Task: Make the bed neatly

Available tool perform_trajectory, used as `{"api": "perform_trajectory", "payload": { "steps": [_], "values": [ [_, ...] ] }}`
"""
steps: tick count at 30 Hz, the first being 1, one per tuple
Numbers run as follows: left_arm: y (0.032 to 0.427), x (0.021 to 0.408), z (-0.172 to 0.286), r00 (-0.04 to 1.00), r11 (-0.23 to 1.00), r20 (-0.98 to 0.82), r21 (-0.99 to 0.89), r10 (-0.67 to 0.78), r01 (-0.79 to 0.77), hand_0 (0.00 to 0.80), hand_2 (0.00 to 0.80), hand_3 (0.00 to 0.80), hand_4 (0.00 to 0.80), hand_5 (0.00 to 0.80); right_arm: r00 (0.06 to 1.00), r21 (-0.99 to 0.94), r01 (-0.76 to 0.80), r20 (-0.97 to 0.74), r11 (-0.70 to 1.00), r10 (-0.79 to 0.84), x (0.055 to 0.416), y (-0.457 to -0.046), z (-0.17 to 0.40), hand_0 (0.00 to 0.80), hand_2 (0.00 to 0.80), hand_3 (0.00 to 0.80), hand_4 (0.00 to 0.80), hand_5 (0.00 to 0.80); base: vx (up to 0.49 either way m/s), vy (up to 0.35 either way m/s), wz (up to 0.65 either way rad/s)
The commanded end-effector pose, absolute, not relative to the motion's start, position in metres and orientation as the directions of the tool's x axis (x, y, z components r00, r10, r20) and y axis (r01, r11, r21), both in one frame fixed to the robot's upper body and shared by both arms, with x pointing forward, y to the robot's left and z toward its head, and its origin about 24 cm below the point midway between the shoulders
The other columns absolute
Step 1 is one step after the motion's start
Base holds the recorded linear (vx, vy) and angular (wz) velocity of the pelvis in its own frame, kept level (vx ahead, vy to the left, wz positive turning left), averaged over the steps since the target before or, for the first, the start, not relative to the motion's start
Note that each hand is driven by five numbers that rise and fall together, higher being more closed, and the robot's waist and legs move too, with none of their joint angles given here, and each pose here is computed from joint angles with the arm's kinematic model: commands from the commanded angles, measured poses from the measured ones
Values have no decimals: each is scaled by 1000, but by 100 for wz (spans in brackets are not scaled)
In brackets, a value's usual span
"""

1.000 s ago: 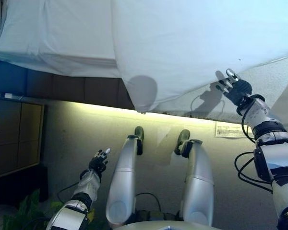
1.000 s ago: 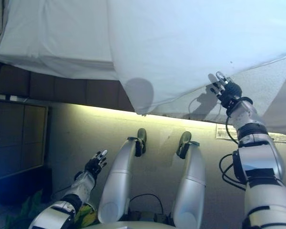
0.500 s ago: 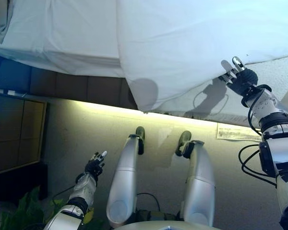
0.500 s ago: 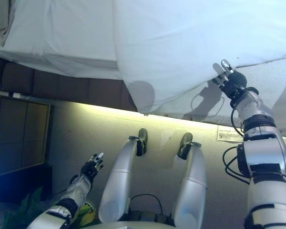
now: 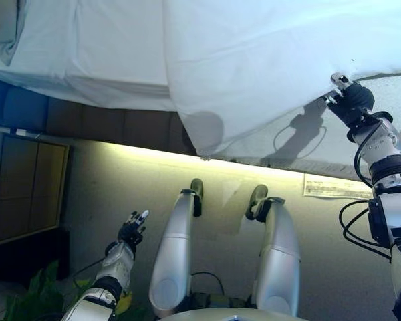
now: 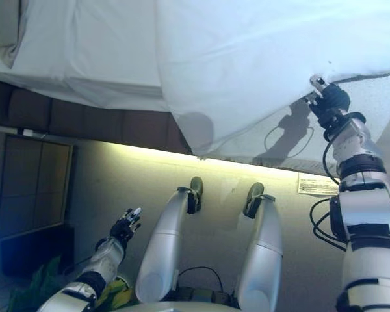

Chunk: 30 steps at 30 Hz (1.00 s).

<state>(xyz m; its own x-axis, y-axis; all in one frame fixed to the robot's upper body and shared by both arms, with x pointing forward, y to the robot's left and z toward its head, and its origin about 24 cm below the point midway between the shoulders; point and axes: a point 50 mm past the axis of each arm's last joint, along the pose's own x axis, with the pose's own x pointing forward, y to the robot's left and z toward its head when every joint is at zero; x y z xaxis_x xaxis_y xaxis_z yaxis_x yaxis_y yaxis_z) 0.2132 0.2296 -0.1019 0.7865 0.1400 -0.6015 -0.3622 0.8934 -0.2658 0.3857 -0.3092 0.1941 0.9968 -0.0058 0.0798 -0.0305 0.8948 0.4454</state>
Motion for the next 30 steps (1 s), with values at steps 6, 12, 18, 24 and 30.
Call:
{"api": "perform_trajectory", "payload": {
  "steps": [6,12,18,24,30],
  "values": [
    [250,187,-109,760,899,-619,-196,197,-392,0,0,0,0,0,963,402,-113,271,909,0,379,-322,241,800,800,800,800,800,-1,-4,1],
    [253,198,-98,824,891,-534,-261,188,-372,0,0,0,0,0,972,402,-136,230,905,44,381,-317,227,800,800,800,800,800,0,0,0],
    [243,242,-58,929,893,-341,-362,140,-268,0,0,0,0,0,971,412,-221,174,884,161,383,-296,196,800,800,800,800,800,9,-4,-2],
    [238,288,-7,971,894,-192,-397,141,-208,0,0,0,0,0,963,449,-269,96,852,253,387,-265,160,800,800,800,800,800,69,-26,-5],
    [209,325,25,983,868,-180,-481,38,-122,0,0,0,0,0,934,499,-334,60,799,353,391,-224,139,800,800,800,800,800,49,-28,-6]
  ]
}}
